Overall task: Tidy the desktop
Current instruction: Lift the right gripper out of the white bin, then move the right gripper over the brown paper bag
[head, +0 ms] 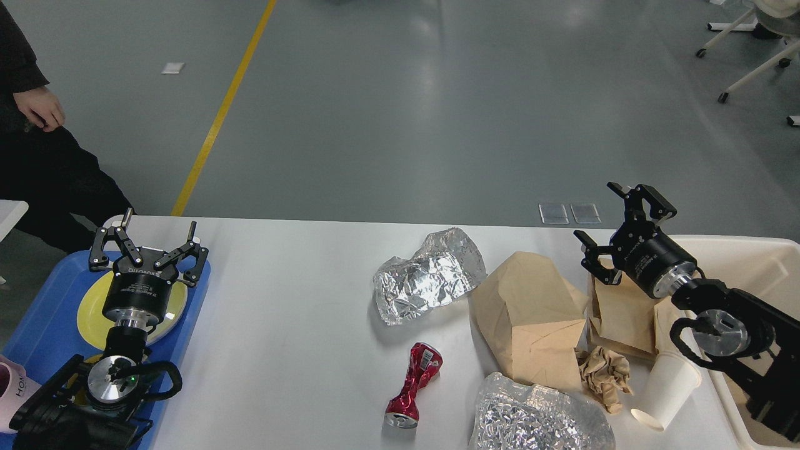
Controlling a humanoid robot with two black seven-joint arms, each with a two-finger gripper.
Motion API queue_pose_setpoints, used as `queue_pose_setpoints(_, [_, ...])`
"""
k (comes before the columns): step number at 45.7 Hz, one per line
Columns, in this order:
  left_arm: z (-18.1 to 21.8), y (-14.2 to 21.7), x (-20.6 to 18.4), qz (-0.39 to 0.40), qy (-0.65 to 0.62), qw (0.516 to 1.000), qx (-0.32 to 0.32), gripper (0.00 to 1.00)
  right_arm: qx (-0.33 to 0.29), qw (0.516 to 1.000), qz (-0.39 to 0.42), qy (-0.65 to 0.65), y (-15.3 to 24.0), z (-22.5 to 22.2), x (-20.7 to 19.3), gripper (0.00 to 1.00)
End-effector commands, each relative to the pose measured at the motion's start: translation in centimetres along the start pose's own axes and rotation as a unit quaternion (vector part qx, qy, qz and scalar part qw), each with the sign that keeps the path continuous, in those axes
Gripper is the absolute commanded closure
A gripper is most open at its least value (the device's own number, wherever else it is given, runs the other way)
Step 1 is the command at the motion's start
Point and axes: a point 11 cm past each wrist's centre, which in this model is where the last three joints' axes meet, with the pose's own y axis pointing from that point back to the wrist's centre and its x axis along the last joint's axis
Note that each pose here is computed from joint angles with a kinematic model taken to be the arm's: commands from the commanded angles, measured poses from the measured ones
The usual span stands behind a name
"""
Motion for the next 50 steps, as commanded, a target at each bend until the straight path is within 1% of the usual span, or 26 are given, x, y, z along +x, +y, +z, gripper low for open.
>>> queue_pose_setpoints(1, [0.0, 0.0, 0.0, 0.0, 0.0, 1.0, 0.0, 0.04, -0.061, 0.991, -0.034, 0.118, -1.2, -1.7, -0.9, 0.0])
queue_pose_setpoints(5, [0.0, 0.0, 0.0, 0.0, 0.0, 1.0, 0.0, 0.04, -0.095, 0.972, -0.058, 0.207, -2.6, -3.7, -2.2, 0.0])
queue_pose_setpoints(9, [0.0, 0.0, 0.0, 0.0, 0.0, 1.0, 0.0, 0.04, -0.135, 0.938, -0.07, 0.312, -3.6, -6.0, -2.8, 0.0])
queue_pose_setpoints(14, [0.0, 0.0, 0.0, 0.0, 0.0, 1.0, 0.0, 0.04, -0.195, 0.874, -0.078, 0.439, -3.8, -8.9, -3.1, 0.0])
queue_pose_setpoints(18, [0.0, 0.0, 0.0, 0.0, 0.0, 1.0, 0.0, 0.04, -0.256, 0.81, -0.079, 0.522, -3.4, -9.8, -2.8, 0.0])
queue_pose_setpoints(20, [0.0, 0.0, 0.0, -0.001, 0.001, 1.0, 0.0, 0.04, -0.277, 0.784, -0.089, 0.548, -3.6, -10.5, -3.5, 0.0])
queue_pose_setpoints(26, [0.0, 0.0, 0.0, 0.0, 0.0, 1.0, 0.0, 0.04, -0.349, 0.745, -0.146, 0.55, -2.8, -12.1, -6.1, 0.0])
queue_pose_setpoints(27, [0.0, 0.0, 0.0, 0.0, 0.0, 1.0, 0.0, 0.04, -0.371, 0.724, -0.171, 0.556, -2.9, -12.4, -7.7, 0.0])
queue_pose_setpoints(30, [0.0, 0.0, 0.0, 0.0, 0.0, 1.0, 0.0, 0.04, -0.411, 0.689, -0.202, 0.562, -2.5, -12.5, -9.8, 0.0])
queue_pose_setpoints(33, [0.0, 0.0, 0.0, 0.0, 0.0, 1.0, 0.0, 0.04, -0.452, 0.651, -0.212, 0.572, -1.3, -12.6, -11.3, 0.0])
queue_pose_setpoints(34, [0.0, 0.0, 0.0, 0.0, 0.0, 1.0, 0.0, 0.04, -0.48, 0.627, -0.212, 0.576, 0.1, -12.6, -12.3, 0.0])
queue_pose_setpoints(37, [0.0, 0.0, 0.0, 0.0, 0.0, 1.0, 0.0, 0.04, -0.506, 0.597, -0.203, 0.589, 2.0, -13.5, -13.8, 0.0])
queue_pose_setpoints(39, [0.0, 0.0, 0.0, 0.0, 0.0, 1.0, 0.0, 0.04, -0.522, 0.577, -0.196, 0.597, 3.1, -13.9, -14.4, 0.0])
queue_pose_setpoints(42, [0.0, 0.0, 0.0, 0.0, 0.0, 1.0, 0.0, 0.04, -0.535, 0.561, -0.194, 0.602, 4.4, -14.3, -15.3, 0.0])
queue_pose_setpoints(50, [0.0, 0.0, 0.0, 0.0, 0.0, 1.0, 0.0, 0.04, -0.529, 0.553, -0.224, 0.603, 8.5, -15.0, -18.6, 0.0])
